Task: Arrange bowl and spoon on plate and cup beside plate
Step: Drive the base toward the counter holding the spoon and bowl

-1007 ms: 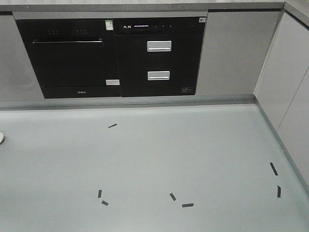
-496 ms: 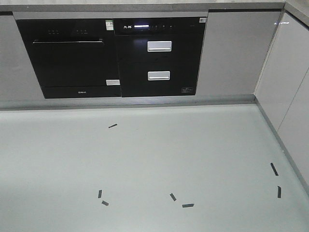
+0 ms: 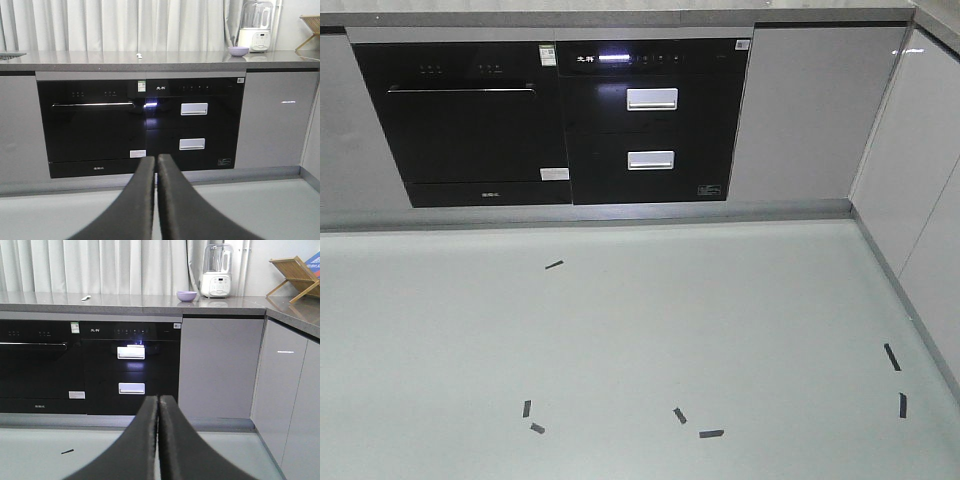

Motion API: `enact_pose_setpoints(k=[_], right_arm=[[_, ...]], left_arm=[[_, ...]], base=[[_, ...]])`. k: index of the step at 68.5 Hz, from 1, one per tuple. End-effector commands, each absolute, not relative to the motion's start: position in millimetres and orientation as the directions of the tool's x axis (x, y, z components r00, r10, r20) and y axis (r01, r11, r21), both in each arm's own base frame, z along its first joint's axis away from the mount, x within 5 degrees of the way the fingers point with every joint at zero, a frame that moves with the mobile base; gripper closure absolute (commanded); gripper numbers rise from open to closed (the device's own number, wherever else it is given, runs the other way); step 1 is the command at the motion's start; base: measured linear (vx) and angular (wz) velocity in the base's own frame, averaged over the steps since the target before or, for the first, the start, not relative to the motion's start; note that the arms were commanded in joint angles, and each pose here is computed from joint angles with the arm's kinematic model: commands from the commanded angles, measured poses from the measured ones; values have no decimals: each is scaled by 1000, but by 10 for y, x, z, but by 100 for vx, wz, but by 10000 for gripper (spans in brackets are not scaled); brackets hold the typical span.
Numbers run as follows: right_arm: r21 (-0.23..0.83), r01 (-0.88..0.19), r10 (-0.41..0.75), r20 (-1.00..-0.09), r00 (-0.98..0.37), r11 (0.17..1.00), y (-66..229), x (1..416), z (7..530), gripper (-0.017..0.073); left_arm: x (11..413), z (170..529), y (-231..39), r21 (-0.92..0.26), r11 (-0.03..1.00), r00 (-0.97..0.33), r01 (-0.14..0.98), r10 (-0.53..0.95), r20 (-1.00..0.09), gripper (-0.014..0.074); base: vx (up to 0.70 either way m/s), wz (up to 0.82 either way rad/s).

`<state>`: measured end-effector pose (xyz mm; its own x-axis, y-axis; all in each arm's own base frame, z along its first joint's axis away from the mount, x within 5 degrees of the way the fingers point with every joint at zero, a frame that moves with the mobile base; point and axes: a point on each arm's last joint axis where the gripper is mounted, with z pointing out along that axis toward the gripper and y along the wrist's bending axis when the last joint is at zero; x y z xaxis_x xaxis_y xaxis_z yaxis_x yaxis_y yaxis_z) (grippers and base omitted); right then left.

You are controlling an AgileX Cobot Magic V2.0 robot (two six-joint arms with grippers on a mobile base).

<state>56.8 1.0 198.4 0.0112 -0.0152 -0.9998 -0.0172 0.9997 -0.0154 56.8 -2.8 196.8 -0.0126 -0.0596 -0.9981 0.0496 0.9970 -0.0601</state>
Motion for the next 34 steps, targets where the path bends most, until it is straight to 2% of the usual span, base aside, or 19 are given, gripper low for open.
enact_pose_setpoints(k=[1, 34], right_arm=[[-19, -12, -18, -995, 98, 1000, 8, 555, 2054, 563], [-19, -12, -18, -995, 98, 1000, 8, 555, 2054, 563]], left_arm=[[547, 2125, -28, -77, 995, 92, 58, -82, -992, 600], [547, 2125, -28, -77, 995, 92, 58, -82, -992, 600]], base=[[9, -1], [16, 0]])
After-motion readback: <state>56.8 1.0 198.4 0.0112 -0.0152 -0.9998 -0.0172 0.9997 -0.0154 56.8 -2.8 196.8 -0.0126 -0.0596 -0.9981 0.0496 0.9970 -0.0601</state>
